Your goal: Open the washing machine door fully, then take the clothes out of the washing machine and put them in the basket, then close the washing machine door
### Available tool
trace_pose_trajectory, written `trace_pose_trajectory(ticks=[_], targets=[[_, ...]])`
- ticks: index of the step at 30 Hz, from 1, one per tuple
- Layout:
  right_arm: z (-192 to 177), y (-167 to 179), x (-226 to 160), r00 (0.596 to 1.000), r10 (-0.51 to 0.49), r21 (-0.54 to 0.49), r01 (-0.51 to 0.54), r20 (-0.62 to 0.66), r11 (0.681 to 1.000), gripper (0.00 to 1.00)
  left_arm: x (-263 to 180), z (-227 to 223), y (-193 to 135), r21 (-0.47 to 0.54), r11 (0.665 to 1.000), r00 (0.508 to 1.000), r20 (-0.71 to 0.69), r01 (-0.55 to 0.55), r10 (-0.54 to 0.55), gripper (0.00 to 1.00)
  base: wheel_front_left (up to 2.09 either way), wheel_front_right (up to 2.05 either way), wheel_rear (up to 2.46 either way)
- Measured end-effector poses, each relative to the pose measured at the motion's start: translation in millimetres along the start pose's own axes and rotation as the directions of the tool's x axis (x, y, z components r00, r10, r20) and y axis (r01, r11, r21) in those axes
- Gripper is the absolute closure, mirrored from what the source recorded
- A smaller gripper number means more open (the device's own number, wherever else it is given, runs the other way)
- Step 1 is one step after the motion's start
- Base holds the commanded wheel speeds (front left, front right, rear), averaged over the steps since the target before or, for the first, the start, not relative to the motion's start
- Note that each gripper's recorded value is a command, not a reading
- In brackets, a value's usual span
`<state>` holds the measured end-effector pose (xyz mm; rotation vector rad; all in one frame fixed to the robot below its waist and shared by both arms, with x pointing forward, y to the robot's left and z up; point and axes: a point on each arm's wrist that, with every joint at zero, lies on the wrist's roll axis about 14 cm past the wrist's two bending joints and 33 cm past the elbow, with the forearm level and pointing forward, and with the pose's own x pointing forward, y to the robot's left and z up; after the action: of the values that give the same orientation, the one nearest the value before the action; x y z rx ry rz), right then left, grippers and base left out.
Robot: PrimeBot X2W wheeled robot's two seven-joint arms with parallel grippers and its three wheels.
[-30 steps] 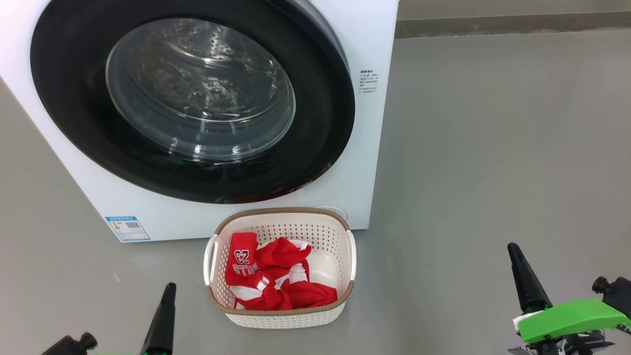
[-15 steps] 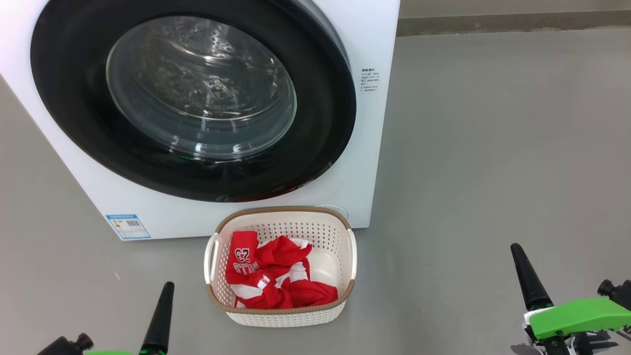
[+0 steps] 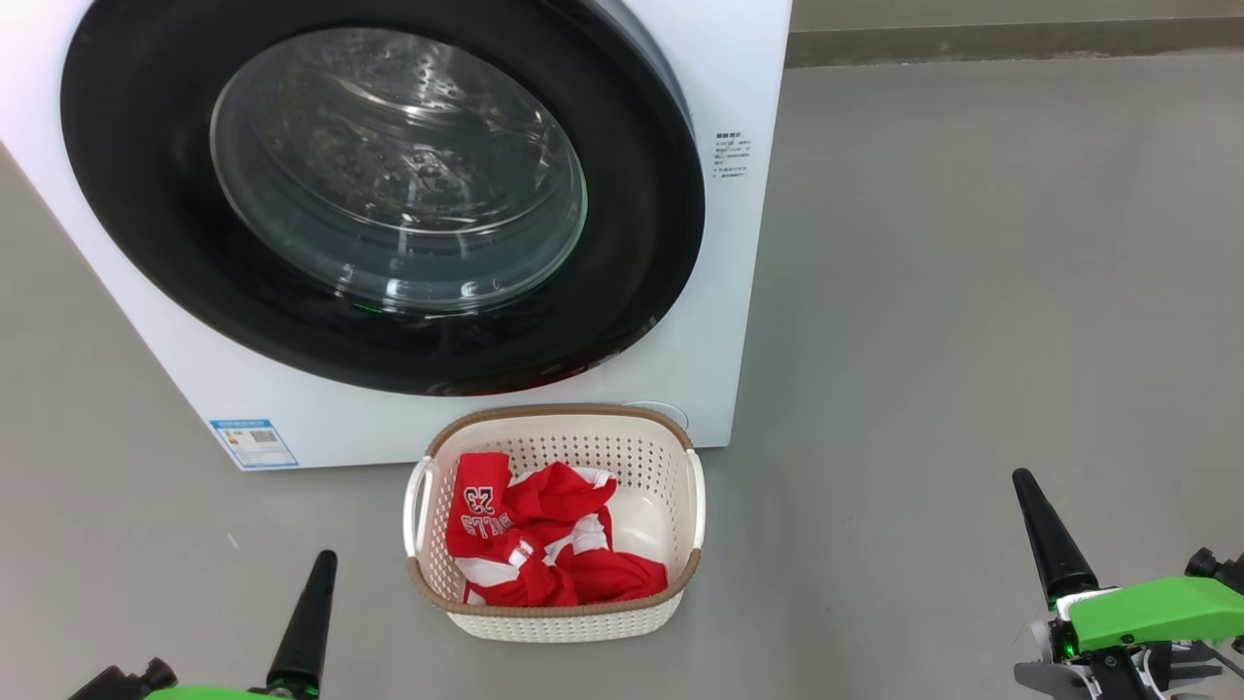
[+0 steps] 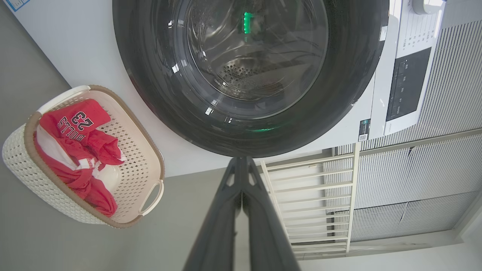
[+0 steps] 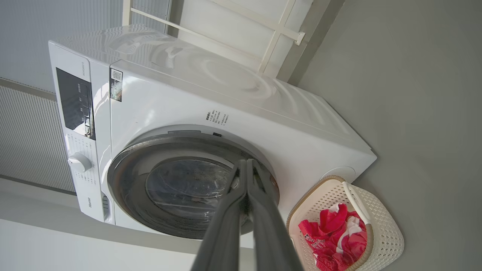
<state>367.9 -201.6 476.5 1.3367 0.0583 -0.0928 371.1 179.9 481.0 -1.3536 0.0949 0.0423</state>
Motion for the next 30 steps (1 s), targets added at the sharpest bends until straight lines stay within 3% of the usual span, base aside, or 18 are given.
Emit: trace_pose_trajectory(ticks=[20, 30], targets=[[2.9, 5.6, 6.9, 1.0, 0.023, 0.234, -0.021, -0.006, 0.972, 1.0, 6.5, 5.7, -1.6, -0.213, 0.977, 1.0, 0.0, 0.016, -0.016, 1.0, 0.0, 0.0, 0.0], [4.5, 6.9, 7.8, 1.0, 0.027, 0.24, -0.026, -0.001, 0.97, 1.0, 6.5, 6.7, -2.1, -0.227, 0.974, 1.0, 0.001, 0.02, -0.021, 1.0, 0.0, 0.0, 0.0]])
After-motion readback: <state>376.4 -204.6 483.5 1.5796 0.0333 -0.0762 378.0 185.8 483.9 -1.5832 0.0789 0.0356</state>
